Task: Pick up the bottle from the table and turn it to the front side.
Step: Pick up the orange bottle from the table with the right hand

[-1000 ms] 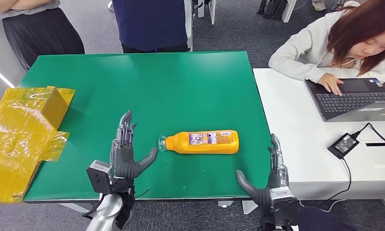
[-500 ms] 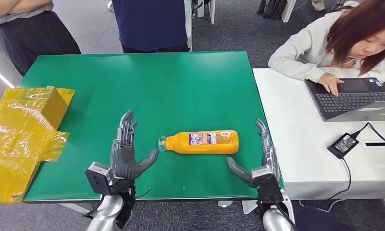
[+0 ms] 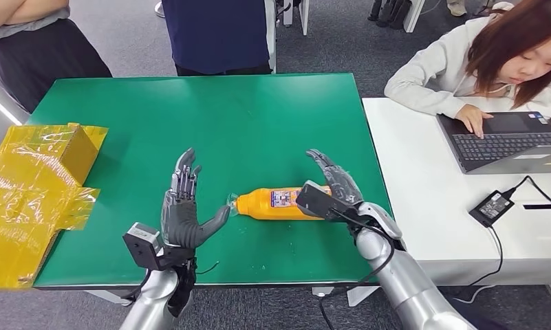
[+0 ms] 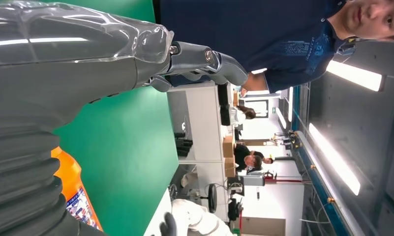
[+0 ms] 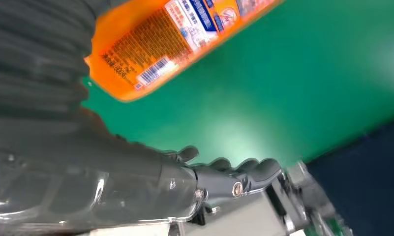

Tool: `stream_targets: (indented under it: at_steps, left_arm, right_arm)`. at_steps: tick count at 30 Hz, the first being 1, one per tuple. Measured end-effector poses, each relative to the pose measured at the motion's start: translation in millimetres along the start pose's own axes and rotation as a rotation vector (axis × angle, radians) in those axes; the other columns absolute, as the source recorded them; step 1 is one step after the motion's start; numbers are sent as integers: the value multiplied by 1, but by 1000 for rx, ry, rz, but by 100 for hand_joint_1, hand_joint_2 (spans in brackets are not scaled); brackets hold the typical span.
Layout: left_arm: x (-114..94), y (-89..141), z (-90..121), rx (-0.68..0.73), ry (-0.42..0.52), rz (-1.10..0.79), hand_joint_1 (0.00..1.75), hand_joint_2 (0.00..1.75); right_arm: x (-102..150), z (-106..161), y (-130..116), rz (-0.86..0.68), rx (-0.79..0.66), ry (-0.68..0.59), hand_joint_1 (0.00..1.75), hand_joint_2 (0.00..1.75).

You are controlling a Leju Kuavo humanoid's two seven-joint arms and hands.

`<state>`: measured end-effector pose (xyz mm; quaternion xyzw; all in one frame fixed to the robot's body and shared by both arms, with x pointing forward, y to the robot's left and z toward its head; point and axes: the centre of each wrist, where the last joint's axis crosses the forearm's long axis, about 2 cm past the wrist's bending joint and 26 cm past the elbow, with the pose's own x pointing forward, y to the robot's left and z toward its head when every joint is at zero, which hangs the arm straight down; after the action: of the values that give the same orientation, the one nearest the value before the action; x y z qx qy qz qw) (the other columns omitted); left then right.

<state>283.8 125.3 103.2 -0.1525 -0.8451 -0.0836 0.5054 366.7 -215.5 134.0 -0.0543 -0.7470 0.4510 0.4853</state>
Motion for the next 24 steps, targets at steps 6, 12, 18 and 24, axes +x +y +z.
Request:
stream_targets:
  at_steps: [6,12,18,24]
  left_arm:
    - [-1,1,1,-6,8,-9,0,175]
    - [-3,4,2,2,18,-26,0,175]
    - [-3,6,3,4,30,-29,0,175]
    - [-5,8,5,3,42,-36,0,175]
  right_arm:
    - [-9,-10,1,37,152,29,0,175]
    - [-12,-24,-7,62,281,56,0,175]
    - [-12,-37,-20,96,361,88,0,175]
    - [-14,-42,-19,144,432,147,0,175]
